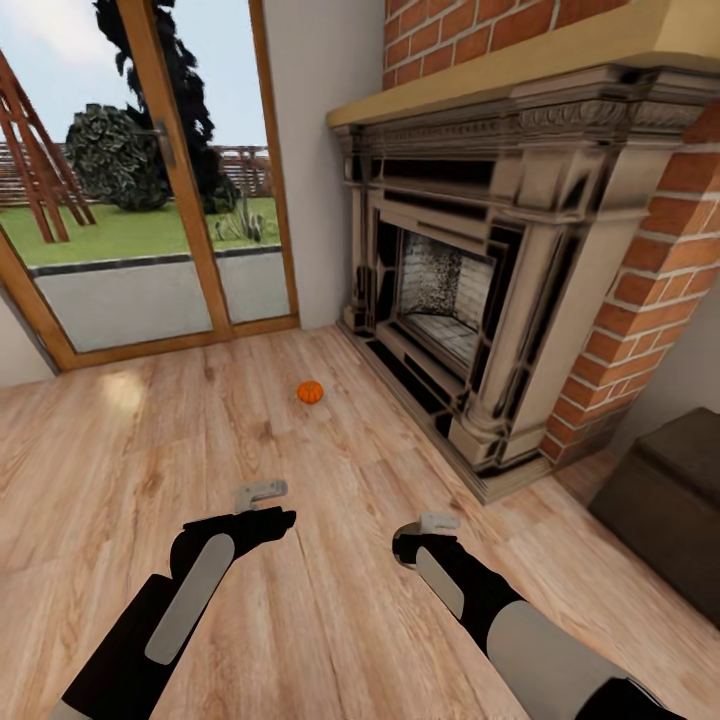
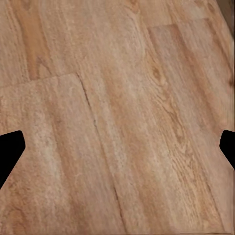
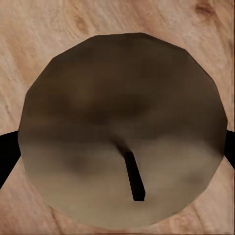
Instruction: Place each of the two pumpkins and all three candles from the living room inside a cabinet in the living room (use any cabinet), then make sure every cabinet is closed, and position the cauldron so it is next to a table in the living room.
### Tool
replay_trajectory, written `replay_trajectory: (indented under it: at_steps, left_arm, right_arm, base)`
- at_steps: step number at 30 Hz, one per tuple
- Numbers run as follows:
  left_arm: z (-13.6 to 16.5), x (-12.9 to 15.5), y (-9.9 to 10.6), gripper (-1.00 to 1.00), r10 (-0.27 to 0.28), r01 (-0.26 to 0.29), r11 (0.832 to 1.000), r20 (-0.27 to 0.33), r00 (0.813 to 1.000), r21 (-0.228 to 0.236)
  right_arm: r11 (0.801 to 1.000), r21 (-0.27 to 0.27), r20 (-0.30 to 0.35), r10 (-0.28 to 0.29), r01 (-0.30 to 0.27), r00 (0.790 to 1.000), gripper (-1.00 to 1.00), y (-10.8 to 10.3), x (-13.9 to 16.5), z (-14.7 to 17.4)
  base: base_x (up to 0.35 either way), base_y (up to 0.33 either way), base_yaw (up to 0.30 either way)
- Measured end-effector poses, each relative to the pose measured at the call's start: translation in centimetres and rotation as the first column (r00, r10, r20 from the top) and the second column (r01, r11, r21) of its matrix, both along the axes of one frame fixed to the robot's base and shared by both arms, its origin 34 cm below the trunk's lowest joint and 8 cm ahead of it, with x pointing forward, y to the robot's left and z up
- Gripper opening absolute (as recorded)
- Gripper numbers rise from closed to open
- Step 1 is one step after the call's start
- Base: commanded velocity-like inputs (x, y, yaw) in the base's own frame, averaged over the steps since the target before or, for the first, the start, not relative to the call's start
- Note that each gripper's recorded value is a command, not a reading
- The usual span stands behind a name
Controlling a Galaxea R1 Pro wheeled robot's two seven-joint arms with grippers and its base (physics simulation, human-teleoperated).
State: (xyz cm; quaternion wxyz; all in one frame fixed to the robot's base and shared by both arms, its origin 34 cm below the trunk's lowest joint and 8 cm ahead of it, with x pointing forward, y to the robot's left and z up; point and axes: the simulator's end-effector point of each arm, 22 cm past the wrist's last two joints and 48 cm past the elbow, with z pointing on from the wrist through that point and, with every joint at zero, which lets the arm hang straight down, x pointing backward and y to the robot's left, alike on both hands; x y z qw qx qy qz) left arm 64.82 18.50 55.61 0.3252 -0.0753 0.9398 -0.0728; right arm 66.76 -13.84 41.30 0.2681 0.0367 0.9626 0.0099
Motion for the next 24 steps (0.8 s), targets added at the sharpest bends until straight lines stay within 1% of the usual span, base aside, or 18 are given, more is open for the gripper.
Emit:
replay_trajectory:
  at_steps: [3,12,24]
  left_arm:
    - [0.6,0.1,0.0,1.0,-0.001,0.001,1.0,-0.001,1.0,0.0]
    - [2.5,0.5,-0.2,1.0,-0.002,0.002,1.0,-0.001,1.0,-0.001]
    - [5.1,1.0,-0.2,1.0,-0.003,0.003,1.0,-0.001,1.0,-0.001]
  right_arm:
    - [1.0,-0.003,0.0,0.005,-0.005,1.0,-1.0,0.0,0.1,0.6]
    - [1.0,-0.009,0.006,0.013,-0.013,1.0,-1.0,0.1,0.6,2.5]
    - [1.0,-0.009,0.009,0.014,-0.014,1.0,-1.0,0.1,1.1,5.1]
  base:
    - [-0.186,0.0,-0.274]
    - [-0.278,0.0,-0.277]
    - [-0.025,0.0,-0.277]
